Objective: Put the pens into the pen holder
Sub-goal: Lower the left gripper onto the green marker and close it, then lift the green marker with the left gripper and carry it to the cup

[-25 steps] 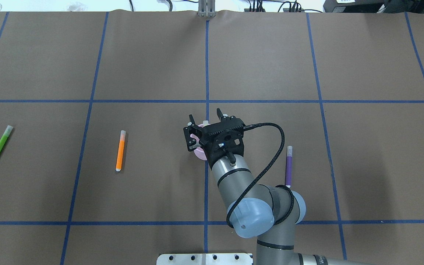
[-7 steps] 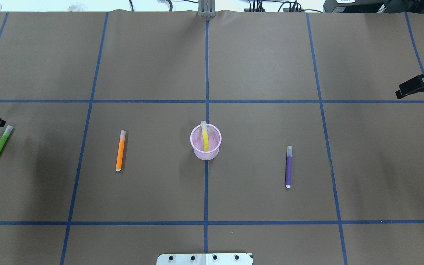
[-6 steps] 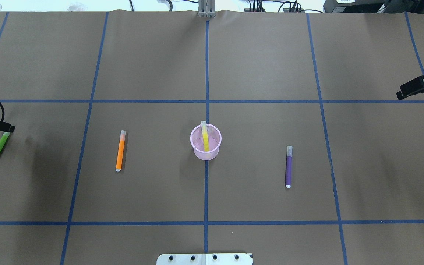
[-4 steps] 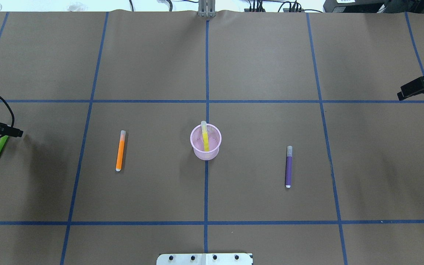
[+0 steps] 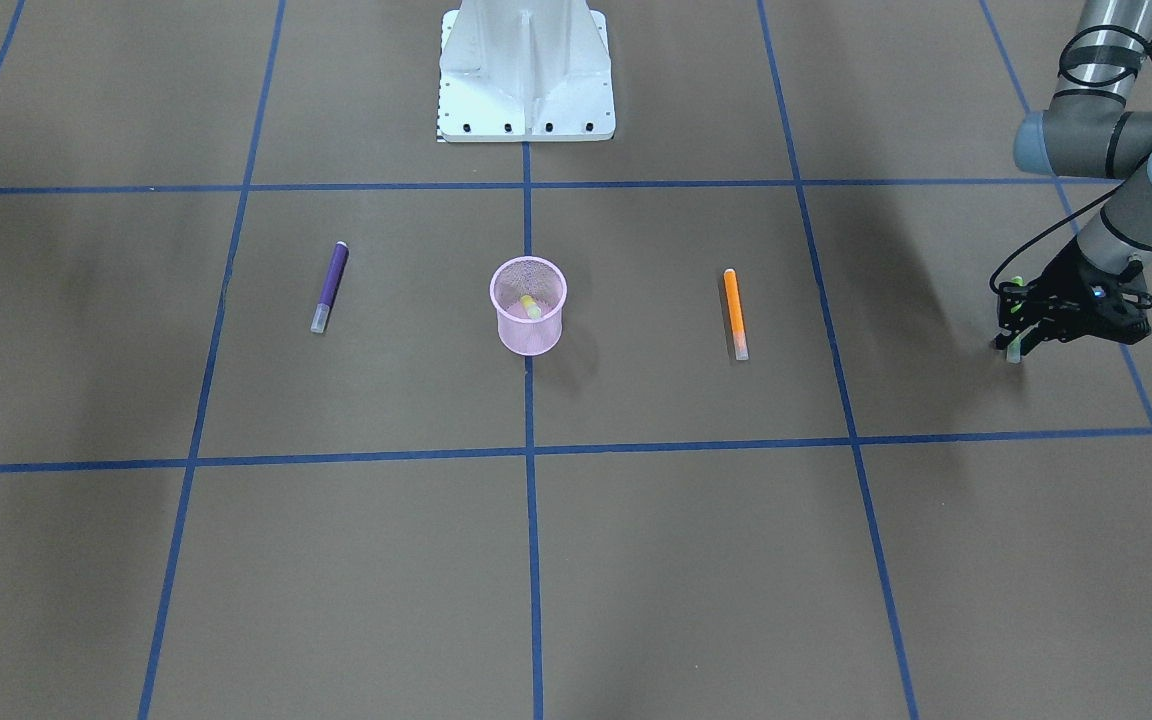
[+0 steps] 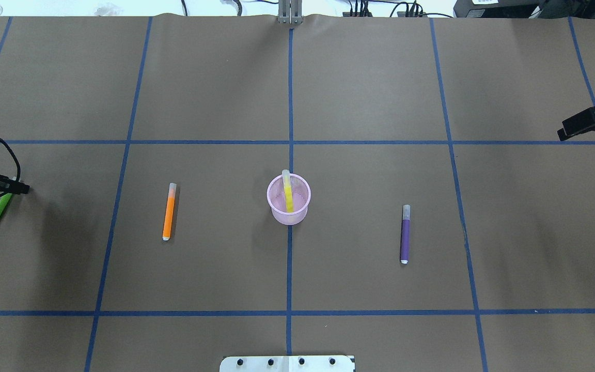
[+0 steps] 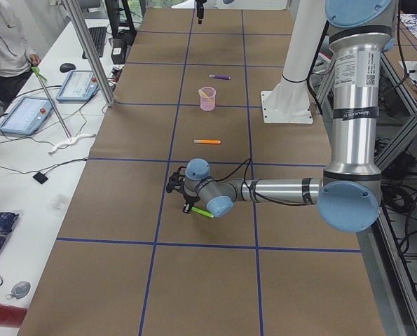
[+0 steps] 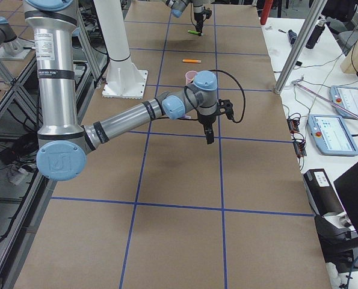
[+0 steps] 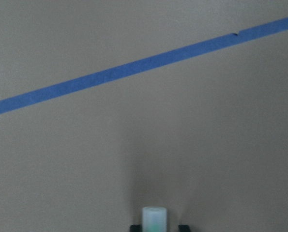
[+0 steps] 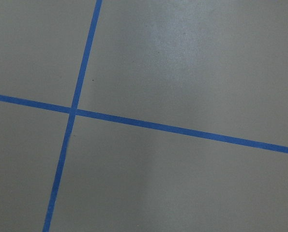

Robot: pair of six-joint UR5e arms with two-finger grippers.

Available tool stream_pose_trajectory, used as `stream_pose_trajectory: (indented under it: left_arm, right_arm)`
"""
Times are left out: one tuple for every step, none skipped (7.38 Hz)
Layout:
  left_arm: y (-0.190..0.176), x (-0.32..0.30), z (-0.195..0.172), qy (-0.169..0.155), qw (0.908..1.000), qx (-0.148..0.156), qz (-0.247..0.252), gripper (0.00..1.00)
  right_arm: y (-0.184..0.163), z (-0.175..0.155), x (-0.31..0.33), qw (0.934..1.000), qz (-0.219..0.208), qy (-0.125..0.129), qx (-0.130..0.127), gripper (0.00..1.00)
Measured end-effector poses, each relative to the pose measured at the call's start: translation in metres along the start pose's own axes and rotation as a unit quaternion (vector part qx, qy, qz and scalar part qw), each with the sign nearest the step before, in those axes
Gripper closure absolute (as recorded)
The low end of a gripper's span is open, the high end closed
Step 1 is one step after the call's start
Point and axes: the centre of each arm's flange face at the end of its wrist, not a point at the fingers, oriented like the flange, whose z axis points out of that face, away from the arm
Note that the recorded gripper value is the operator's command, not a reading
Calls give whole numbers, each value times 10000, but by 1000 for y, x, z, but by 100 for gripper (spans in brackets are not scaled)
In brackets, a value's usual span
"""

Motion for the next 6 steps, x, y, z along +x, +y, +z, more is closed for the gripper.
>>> stream_pose_trajectory:
  left_arm:
    - [2, -1, 0, -5, 10000, -5, 19, 100]
    - [3, -2, 0, -9, 10000, -9, 26, 100]
    - [4, -2, -2, -1, 10000, 7, 39, 100]
    - [1, 6, -10, 94, 9999, 72, 97, 100]
    - [-11, 27, -28, 312, 9988, 255, 260, 100]
    - [-29, 59, -55, 592, 9948, 611, 552, 100]
  right_arm:
    - [0, 0, 0, 10000, 4, -1, 2, 0]
    - [0, 0, 0, 10000, 8, -3, 4, 0]
    - [0, -1, -1, 10000, 9, -4, 7, 0]
    - [0, -1, -1, 10000, 8, -6, 9, 0]
    - [0, -1, -1, 10000, 4, -6, 10, 0]
    - [0, -1, -1, 10000, 1, -7, 12, 0]
